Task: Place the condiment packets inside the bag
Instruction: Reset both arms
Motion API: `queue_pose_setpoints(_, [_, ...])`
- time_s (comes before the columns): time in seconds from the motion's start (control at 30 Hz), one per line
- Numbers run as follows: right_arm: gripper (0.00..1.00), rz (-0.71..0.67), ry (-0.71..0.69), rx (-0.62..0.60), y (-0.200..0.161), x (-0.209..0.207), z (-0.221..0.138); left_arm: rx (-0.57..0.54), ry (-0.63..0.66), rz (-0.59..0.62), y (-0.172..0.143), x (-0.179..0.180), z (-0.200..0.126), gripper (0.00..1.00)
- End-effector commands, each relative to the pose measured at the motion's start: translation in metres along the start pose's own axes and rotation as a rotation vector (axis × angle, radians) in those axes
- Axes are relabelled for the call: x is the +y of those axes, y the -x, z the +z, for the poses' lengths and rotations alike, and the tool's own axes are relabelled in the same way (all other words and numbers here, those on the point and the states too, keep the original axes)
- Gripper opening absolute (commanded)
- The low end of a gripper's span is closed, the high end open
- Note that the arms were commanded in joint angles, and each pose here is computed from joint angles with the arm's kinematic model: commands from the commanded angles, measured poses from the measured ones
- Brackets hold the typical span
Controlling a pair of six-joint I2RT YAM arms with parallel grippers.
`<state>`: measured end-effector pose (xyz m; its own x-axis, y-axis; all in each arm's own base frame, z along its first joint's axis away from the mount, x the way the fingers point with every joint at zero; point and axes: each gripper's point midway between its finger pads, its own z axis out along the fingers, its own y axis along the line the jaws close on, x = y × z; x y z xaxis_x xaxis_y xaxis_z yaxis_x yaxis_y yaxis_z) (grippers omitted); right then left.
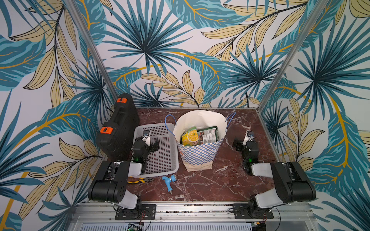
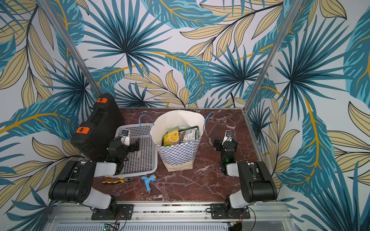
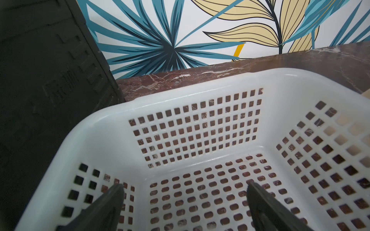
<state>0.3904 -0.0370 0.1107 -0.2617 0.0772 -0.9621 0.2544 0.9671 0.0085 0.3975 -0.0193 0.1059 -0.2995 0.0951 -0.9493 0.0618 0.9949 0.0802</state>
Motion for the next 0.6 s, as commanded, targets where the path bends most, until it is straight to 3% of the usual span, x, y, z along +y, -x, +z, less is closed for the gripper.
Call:
queue_pose_setpoints(0.0, [1.0, -0.016, 0.016, 0.006, 0.0014, 0.0041, 0.0007, -0.008, 0.028, -0.011, 0.0078, 0.0076, 0.0044, 1.0])
queue_pose_setpoints(0.57, [1.0, -0.029, 0.013, 0.013, 0.0003, 0.0057, 0.0015, -0.007, 0.028, -0.011, 0.0077, 0.0071, 0.0044, 1.0])
